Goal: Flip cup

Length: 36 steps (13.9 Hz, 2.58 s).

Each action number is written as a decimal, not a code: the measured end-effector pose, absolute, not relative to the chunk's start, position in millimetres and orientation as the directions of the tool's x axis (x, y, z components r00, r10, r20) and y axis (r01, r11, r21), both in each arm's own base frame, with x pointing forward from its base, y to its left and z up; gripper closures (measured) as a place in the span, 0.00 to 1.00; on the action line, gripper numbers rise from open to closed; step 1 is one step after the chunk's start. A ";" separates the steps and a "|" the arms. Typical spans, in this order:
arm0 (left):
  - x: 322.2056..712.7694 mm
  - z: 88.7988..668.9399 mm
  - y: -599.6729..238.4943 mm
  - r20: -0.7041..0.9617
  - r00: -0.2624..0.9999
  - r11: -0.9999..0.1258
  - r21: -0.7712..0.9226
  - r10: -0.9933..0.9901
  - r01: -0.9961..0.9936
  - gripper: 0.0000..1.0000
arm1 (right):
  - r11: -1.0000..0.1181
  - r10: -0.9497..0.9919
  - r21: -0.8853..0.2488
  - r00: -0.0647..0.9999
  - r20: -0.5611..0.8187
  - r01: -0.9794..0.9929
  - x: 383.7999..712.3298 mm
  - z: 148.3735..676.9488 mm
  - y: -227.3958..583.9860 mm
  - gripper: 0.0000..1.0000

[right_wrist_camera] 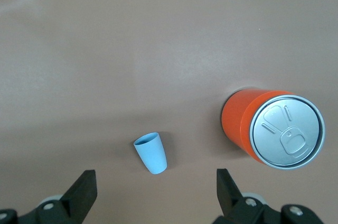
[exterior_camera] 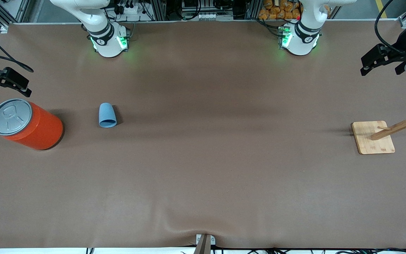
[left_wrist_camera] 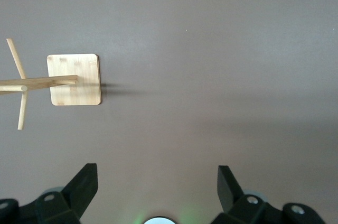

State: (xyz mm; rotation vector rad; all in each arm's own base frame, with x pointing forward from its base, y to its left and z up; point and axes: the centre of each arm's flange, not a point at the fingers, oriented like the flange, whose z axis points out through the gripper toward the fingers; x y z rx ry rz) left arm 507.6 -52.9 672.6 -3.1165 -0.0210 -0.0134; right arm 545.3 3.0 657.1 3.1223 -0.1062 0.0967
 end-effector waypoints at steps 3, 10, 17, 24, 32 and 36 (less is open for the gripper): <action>507.6 672.6 -52.9 0.009 1.000 -1.000 -0.025 0.013 0.014 0.00 | -0.998 -0.067 0.014 0.996 0.062 -0.068 545.3 657.1 2.8 0.00; 509.6 669.8 -51.7 0.003 1.000 -1.000 -0.025 0.015 0.015 0.00 | -0.998 -0.068 0.015 0.997 0.042 -0.069 544.3 654.1 1.8 0.00; 510.5 667.3 -55.0 -0.006 1.000 -1.000 0.008 0.013 0.013 0.00 | -0.999 -0.034 0.029 0.980 -0.195 -0.028 540.0 589.9 17.4 0.00; 511.3 666.7 -48.2 -0.007 1.000 -1.000 0.011 0.027 0.027 0.00 | -0.997 -0.044 -0.041 0.955 -0.293 -0.059 536.4 441.3 21.8 0.00; 511.4 665.9 -48.2 -0.009 1.000 -1.000 0.011 0.027 0.027 0.00 | -0.998 -0.004 -0.064 0.969 -0.248 -0.020 497.6 324.2 21.6 0.00; 511.6 665.4 -48.2 -0.010 1.000 -1.000 0.011 0.027 0.027 0.00 | -0.996 0.059 -0.071 0.978 -0.201 0.046 482.4 292.7 26.5 0.00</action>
